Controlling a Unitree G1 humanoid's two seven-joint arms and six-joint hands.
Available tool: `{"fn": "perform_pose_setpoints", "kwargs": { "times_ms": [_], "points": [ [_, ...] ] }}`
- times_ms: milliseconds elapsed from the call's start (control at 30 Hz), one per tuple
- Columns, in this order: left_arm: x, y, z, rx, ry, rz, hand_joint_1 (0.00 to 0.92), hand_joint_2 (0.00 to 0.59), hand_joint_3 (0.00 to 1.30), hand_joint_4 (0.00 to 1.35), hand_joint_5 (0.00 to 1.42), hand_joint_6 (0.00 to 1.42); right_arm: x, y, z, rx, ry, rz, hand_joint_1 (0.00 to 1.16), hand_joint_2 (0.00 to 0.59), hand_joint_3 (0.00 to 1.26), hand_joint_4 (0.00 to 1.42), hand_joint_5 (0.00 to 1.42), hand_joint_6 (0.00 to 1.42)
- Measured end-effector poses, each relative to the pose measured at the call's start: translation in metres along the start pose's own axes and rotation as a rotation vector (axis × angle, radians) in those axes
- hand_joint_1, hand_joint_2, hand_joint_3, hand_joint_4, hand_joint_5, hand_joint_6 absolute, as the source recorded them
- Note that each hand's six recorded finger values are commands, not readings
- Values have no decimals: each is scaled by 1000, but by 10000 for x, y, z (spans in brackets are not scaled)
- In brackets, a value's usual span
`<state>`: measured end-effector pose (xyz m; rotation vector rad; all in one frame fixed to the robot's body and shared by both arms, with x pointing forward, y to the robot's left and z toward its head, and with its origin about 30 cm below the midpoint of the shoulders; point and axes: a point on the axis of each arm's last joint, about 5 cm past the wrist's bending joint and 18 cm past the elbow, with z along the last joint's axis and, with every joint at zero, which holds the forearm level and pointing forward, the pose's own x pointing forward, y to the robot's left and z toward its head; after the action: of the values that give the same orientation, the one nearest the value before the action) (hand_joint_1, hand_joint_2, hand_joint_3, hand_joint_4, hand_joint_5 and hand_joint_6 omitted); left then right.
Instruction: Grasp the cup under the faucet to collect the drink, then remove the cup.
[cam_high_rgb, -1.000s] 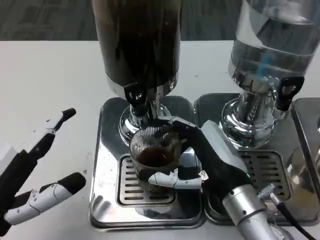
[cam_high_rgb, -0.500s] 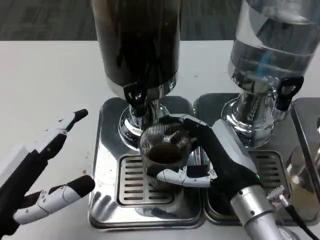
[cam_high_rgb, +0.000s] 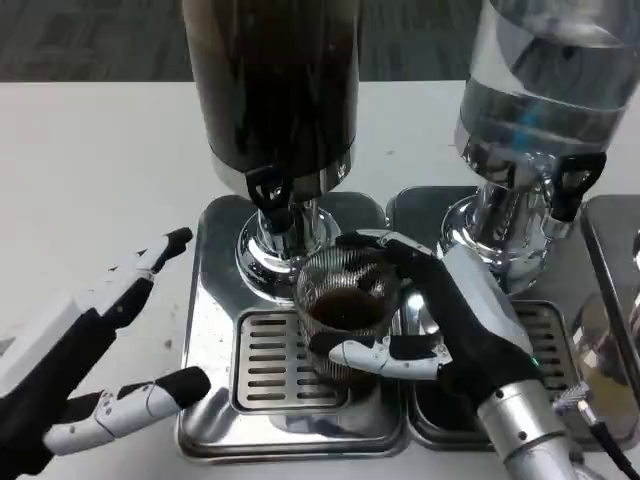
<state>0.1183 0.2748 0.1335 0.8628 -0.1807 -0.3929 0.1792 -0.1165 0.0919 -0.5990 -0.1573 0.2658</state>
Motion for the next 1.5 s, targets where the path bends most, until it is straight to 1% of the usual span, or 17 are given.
{"fn": "perform_pose_setpoints", "kwargs": {
  "times_ms": [100, 233, 333, 433, 567, 700, 833, 967, 1100, 1267, 1300, 1400, 1500],
  "points": [
    [5, -8, 2, 12, 2, -12, 0, 84, 0, 0, 0, 0, -15, -2, -8, 1, 5, 0, 823, 222, 459, 495, 572, 592],
    [7, -6, 3, 18, 2, -18, 0, 84, 0, 0, 0, 0, -64, -32, -17, 1, 13, -8, 821, 222, 468, 496, 583, 601],
    [10, -4, 8, 24, 0, -22, 0, 81, 0, 0, 0, 0, -87, -75, -4, 0, 6, -21, 821, 222, 469, 498, 584, 602],
    [16, 0, 18, 29, -6, -25, 0, 77, 0, 0, 0, 0, -98, -90, 16, 0, 0, -23, 821, 222, 470, 502, 584, 603],
    [18, 2, 20, 41, -5, -35, 0, 74, 0, 0, 0, 0, -143, -107, 26, 4, 4, -18, 820, 223, 470, 504, 585, 603],
    [21, 4, 24, 50, -5, -41, 0, 74, 0, 0, 0, 0, -152, -132, 44, 7, -1, -20, 820, 223, 470, 509, 585, 603],
    [26, -3, 28, 55, -6, -51, 0, 74, 0, 0, 0, 0, -163, -161, 82, 15, -19, -19, 820, 223, 472, 511, 585, 603],
    [20, -30, 39, 60, -12, -89, 0, 74, 0, 0, 0, 0, -226, -203, 116, 23, -28, -14, 820, 227, 481, 512, 591, 603],
    [-19, -52, 73, 63, -28, -103, 0, 74, 0, 0, 0, 0, -297, -243, 160, 38, -38, -9, 820, 229, 484, 512, 593, 603],
    [-70, -77, 94, 60, -32, -115, 0, 74, 0, 0, 0, 0, -390, -305, 175, 37, -36, 8, 820, 229, 484, 512, 593, 603],
    [-83, -77, 101, 62, -31, -116, 0, 74, 0, 0, 0, 0, -418, -332, 191, 38, -38, 9, 820, 229, 484, 512, 593, 603],
    [-120, -57, 136, 104, -44, -125, 0, 74, 0, 0, 0, 0, -453, -382, 223, 46, -51, 12, 820, 229, 484, 512, 593, 603],
    [-163, -58, 182, 175, -53, -167, 0, 63, 0, 0, 0, 0, -509, -427, 246, 41, -54, 36, 820, 229, 484, 512, 593, 603]
  ]
}}
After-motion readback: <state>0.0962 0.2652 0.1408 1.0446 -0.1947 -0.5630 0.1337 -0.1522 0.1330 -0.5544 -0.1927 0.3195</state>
